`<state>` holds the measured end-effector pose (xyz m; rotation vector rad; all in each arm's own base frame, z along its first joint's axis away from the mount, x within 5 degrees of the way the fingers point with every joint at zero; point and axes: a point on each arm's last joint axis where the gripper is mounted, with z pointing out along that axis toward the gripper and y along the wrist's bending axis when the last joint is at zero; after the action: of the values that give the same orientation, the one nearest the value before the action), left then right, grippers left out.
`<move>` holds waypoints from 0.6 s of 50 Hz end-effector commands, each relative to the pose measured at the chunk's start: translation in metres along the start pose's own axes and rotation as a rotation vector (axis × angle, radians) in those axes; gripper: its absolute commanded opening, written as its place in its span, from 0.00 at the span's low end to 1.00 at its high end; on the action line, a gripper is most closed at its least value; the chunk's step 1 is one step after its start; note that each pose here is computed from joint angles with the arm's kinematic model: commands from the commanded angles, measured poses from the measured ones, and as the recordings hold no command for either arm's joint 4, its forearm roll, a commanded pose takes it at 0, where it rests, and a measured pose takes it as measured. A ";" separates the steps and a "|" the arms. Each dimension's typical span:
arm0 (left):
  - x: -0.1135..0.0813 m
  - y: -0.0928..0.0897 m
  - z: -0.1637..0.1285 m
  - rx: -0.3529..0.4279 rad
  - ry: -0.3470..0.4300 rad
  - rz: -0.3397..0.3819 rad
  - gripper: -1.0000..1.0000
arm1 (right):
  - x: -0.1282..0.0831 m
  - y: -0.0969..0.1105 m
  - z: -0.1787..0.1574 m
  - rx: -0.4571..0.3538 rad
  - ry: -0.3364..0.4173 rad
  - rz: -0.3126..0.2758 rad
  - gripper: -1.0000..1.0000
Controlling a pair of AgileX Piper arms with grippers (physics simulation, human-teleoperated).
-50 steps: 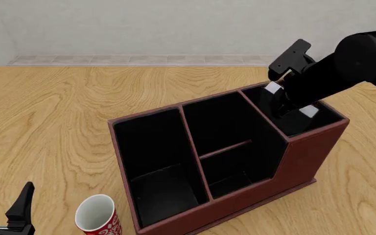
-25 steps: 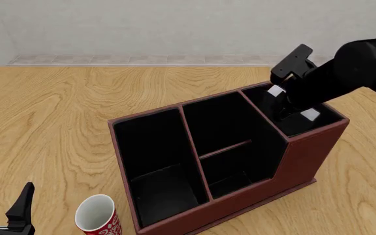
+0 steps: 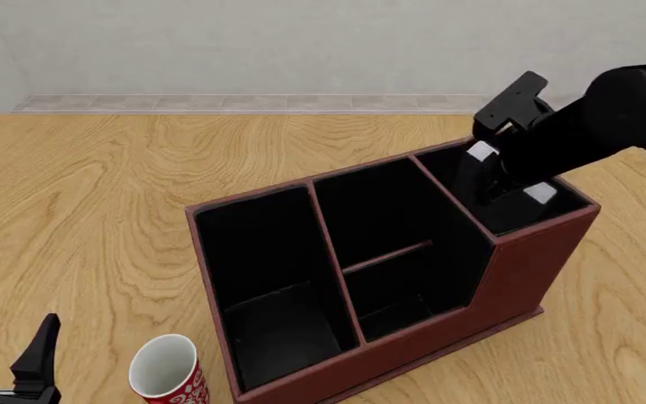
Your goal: Pick up the book and place it in the right compartment of the caddy.
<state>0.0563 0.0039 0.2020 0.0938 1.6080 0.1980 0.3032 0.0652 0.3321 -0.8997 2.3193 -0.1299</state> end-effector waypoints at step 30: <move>0.000 -0.001 0.000 0.010 0.003 -0.004 1.00 | -0.003 -0.005 -0.011 0.019 -0.016 0.021 1.00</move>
<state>0.0563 0.0035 0.2016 0.0965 1.6115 0.1881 0.3014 0.0619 0.3427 -0.8629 2.3092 -0.1347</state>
